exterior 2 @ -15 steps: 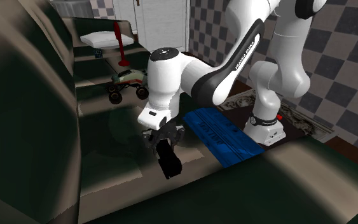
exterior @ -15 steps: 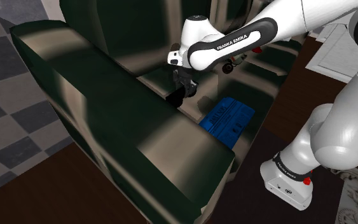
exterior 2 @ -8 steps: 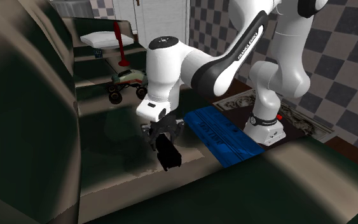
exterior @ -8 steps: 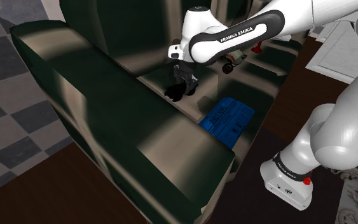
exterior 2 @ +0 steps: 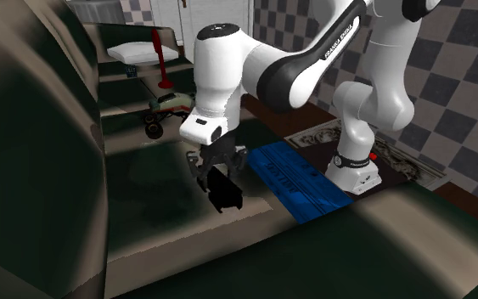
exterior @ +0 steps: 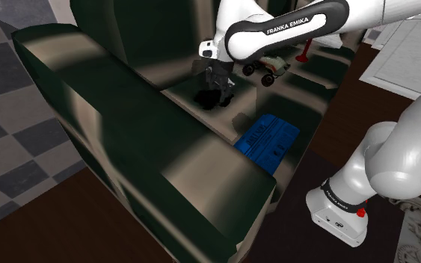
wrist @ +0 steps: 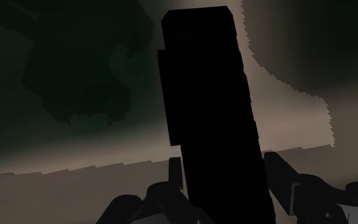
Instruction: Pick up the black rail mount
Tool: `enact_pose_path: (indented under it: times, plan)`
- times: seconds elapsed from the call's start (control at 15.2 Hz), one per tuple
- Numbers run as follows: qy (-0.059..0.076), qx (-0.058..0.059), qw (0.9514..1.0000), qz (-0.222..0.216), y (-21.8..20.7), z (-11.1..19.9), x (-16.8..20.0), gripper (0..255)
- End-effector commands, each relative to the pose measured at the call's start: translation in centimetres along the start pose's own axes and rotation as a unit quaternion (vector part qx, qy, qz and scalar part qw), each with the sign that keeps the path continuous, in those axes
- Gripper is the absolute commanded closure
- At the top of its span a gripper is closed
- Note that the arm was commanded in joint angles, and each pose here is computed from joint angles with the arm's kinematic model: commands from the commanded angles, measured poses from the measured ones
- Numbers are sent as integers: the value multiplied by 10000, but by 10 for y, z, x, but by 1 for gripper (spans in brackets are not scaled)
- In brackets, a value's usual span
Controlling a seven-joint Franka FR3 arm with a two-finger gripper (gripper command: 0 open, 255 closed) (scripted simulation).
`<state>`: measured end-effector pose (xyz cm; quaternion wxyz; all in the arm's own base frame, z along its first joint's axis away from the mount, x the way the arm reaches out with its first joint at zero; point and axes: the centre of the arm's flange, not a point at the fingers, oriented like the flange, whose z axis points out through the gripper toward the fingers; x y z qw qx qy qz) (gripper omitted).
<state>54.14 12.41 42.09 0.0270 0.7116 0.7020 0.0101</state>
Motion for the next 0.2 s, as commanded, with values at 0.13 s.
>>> enact_pose_path:
  times: [0.13]
  plan:
    - [0,-1,10000,0,2,-13,0,255]
